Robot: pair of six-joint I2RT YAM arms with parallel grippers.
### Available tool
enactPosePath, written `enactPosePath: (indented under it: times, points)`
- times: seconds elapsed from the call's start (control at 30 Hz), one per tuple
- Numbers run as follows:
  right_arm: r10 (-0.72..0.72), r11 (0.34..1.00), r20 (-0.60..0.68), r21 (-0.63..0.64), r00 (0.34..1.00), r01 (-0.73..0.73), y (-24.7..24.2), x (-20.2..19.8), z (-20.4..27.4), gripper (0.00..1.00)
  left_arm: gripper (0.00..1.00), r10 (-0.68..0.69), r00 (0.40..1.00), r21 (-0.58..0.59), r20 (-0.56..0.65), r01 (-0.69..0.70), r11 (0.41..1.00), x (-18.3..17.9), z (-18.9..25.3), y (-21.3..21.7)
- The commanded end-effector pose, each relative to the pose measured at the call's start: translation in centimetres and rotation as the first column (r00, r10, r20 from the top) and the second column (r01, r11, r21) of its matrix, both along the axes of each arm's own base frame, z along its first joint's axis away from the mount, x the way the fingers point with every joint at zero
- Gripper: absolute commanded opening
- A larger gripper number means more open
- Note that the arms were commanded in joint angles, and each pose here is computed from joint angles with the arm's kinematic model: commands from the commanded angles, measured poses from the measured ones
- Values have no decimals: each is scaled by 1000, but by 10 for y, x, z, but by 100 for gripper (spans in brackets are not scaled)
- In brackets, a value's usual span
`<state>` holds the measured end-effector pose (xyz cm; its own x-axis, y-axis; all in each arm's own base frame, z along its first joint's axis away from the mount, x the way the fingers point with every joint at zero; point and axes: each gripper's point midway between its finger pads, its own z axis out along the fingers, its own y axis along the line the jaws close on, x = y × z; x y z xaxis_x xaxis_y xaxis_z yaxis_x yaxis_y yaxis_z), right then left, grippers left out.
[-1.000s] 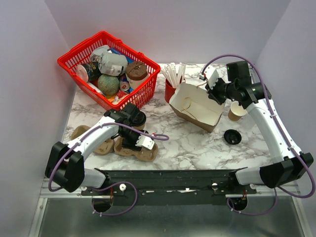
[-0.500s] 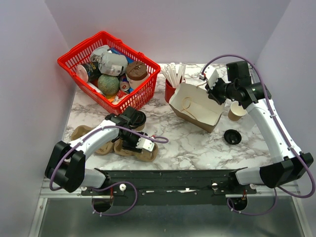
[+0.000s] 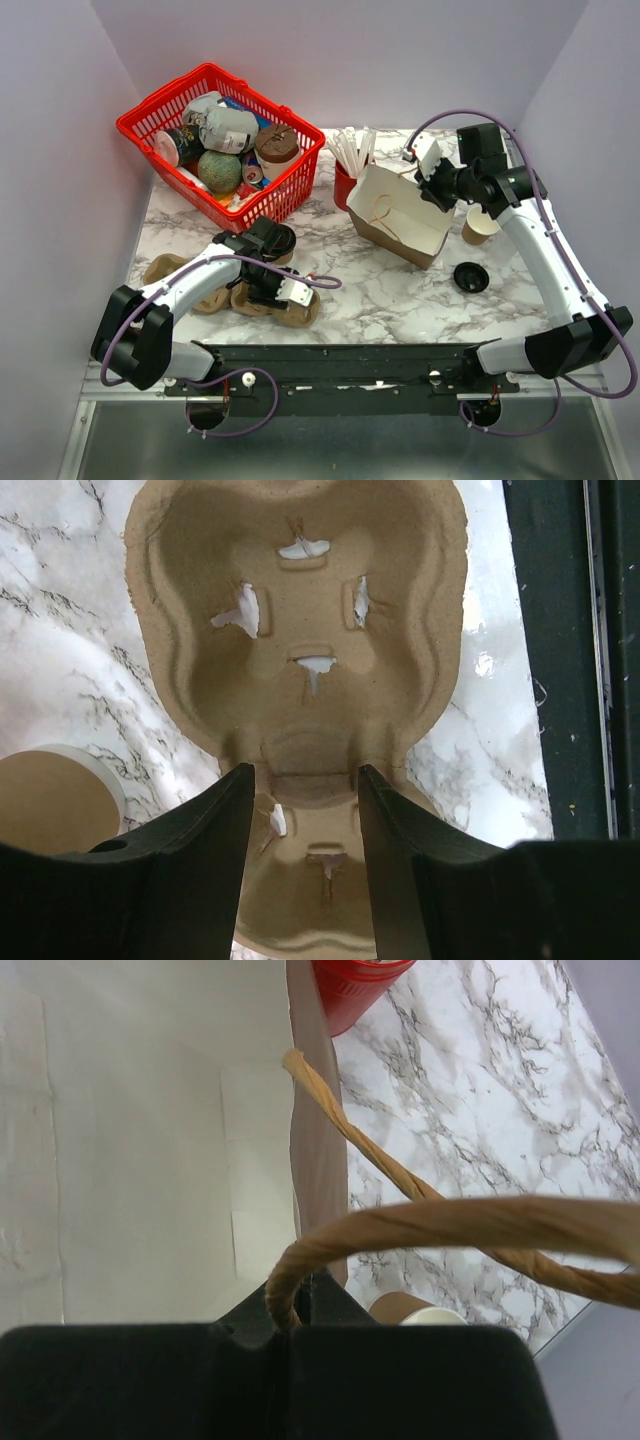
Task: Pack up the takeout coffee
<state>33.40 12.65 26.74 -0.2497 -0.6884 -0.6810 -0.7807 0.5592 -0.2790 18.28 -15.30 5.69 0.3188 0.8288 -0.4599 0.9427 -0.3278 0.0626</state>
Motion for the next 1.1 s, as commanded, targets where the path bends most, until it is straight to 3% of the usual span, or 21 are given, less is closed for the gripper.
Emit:
enactPosePath:
  times: [0.0,0.6,1.07]
  points:
    - [7,1000,-4,9,1000,-7,4,2,-1,0,54,-1,999,-40,-45,-1,999,-12,1,-4]
    - [10,1000,-12,10,1000,-10,6,6,-4,1,53,54,998,-106,-24,-56,993,-8,5,-14]
    - [9,1000,-11,7,1000,-9,6,7,-3,1,48,41,998,-81,-43,-44,996,-13,-5,-11]
